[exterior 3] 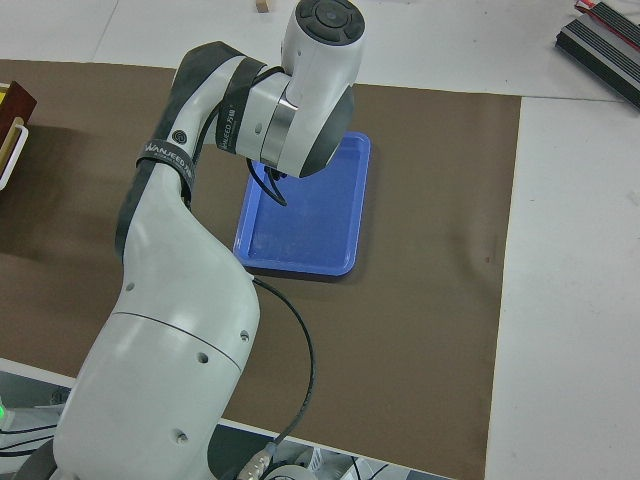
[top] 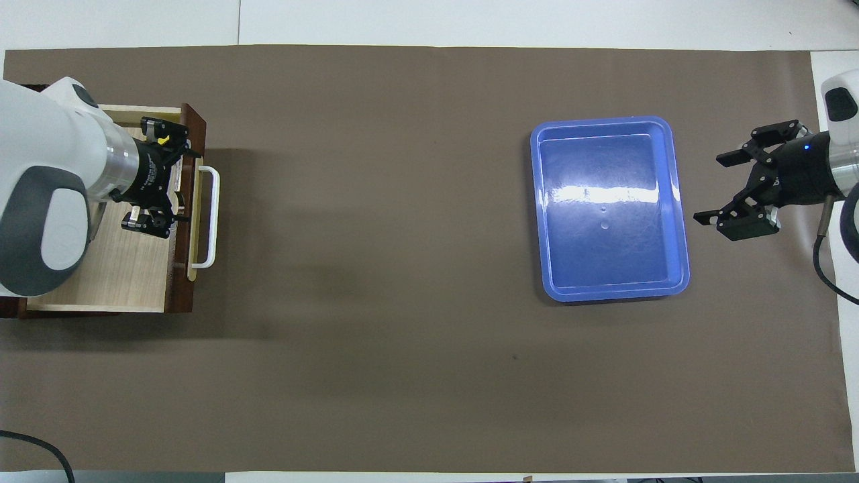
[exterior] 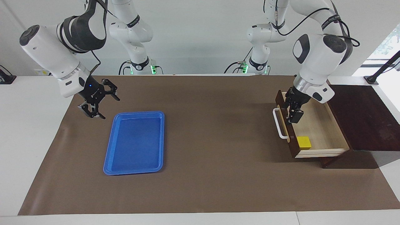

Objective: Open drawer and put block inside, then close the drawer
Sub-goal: 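Push the drawer shut with the left gripper while the right gripper retracts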

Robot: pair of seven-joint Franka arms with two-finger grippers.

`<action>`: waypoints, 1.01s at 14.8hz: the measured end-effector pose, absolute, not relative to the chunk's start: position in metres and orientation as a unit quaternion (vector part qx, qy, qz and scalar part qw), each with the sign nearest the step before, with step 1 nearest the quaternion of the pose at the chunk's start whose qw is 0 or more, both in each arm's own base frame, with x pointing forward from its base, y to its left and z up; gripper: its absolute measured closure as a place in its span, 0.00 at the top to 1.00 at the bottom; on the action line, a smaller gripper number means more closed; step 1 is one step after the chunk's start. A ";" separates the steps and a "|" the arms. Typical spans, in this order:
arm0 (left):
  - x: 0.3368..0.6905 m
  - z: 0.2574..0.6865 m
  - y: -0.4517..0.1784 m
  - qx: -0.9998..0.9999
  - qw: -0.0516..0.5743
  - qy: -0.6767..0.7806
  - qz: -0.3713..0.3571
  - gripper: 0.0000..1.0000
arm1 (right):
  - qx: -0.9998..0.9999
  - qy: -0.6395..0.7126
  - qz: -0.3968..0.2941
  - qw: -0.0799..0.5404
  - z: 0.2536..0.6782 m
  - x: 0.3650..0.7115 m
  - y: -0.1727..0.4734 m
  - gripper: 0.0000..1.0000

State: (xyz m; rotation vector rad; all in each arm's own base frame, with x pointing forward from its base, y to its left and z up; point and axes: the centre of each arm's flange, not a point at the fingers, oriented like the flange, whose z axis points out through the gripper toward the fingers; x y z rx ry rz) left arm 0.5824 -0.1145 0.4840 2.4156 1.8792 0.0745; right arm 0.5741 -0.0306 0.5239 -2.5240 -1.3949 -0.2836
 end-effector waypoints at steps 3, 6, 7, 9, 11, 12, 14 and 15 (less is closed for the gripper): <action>0.582 0.449 -0.108 0.782 0.026 0.622 0.033 1.00 | -0.899 -0.418 -0.072 0.112 0.537 0.565 -0.034 1.00; 0.581 0.439 -0.105 0.779 0.020 0.625 0.046 1.00 | -0.935 -0.339 -0.035 0.099 0.561 0.552 -0.033 1.00; 0.581 0.440 -0.104 0.778 0.017 0.626 0.051 1.00 | -0.946 -0.310 -0.022 0.093 0.570 0.549 -0.033 1.00; 0.584 0.444 -0.099 0.774 0.011 0.630 0.065 1.00 | -0.964 -0.252 0.002 0.078 0.586 0.543 -0.033 1.00; 0.592 0.454 -0.071 0.762 0.004 0.643 0.079 1.00 | -0.978 -0.197 0.023 0.063 0.600 0.538 -0.035 1.00; 0.598 0.457 -0.047 0.761 -0.009 0.642 0.098 1.00 | -0.984 -0.169 0.033 0.056 0.607 0.535 -0.036 1.00; 0.605 0.461 0.009 0.759 -0.032 0.640 0.119 1.00 | -0.991 -0.114 0.052 0.039 0.619 0.529 -0.039 1.00; 0.606 0.460 0.034 0.759 -0.037 0.639 0.120 1.00 | -0.993 -0.092 0.061 0.031 0.623 0.526 -0.040 1.00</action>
